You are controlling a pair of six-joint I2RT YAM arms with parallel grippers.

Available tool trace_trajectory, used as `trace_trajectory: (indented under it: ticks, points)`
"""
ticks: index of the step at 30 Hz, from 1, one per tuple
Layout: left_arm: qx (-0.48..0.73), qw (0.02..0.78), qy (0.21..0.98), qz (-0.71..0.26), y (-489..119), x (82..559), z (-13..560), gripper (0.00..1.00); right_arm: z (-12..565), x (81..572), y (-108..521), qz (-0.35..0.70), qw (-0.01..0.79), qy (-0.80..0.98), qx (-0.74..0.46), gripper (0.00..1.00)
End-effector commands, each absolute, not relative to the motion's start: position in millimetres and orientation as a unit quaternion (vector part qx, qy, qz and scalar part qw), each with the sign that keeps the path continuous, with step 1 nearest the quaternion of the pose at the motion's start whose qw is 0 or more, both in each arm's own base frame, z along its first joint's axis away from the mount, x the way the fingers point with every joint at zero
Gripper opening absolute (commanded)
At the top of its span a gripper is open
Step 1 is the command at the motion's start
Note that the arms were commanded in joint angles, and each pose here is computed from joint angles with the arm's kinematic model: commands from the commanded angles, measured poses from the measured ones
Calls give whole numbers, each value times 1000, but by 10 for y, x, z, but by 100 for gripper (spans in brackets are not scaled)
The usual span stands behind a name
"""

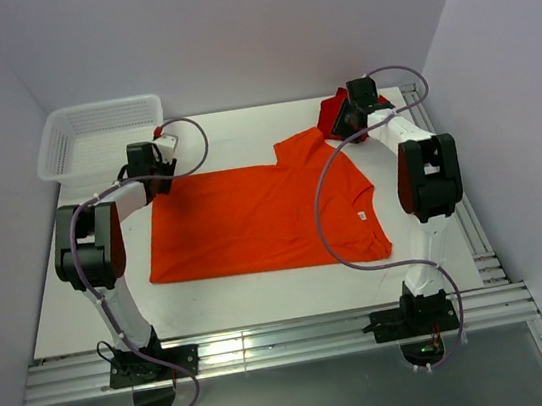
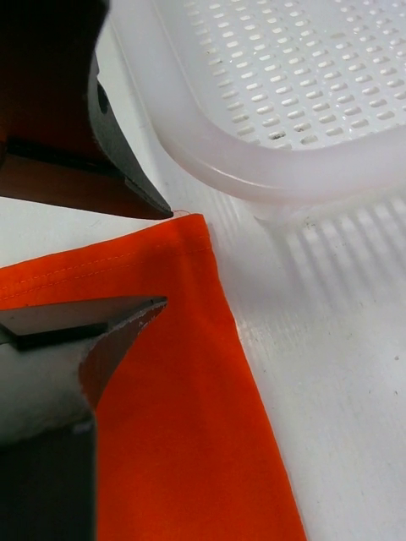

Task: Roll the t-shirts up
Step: Fold the tshirt

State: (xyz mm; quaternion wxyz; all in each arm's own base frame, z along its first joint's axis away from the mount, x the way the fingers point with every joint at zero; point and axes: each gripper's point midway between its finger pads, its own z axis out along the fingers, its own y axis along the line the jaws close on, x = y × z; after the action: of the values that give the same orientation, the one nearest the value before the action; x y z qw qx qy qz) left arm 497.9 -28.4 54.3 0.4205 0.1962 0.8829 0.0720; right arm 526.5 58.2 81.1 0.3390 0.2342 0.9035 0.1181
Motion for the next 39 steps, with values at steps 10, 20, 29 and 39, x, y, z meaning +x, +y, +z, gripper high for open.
trace_trajectory:
  ticks: [10, 20, 29, 39]
  points:
    - [100, 421, 899, 65, -244, 4958, 617, 42, 1179, 5278, 589, 123, 380, 891, 215, 43]
    - [45, 399, 915, 41, -173, 4942, 492, 43, 1141, 5241, 581, 119, 378, 893, 211, 42]
    - [33, 385, 922, 36, -149, 5056, 387, 43, 1102, 5243, 569, 115, 377, 895, 208, 41]
    - [31, 379, 924, 25, -172, 5080, 364, 31, 1125, 5262, 539, 107, 378, 897, 205, 41]
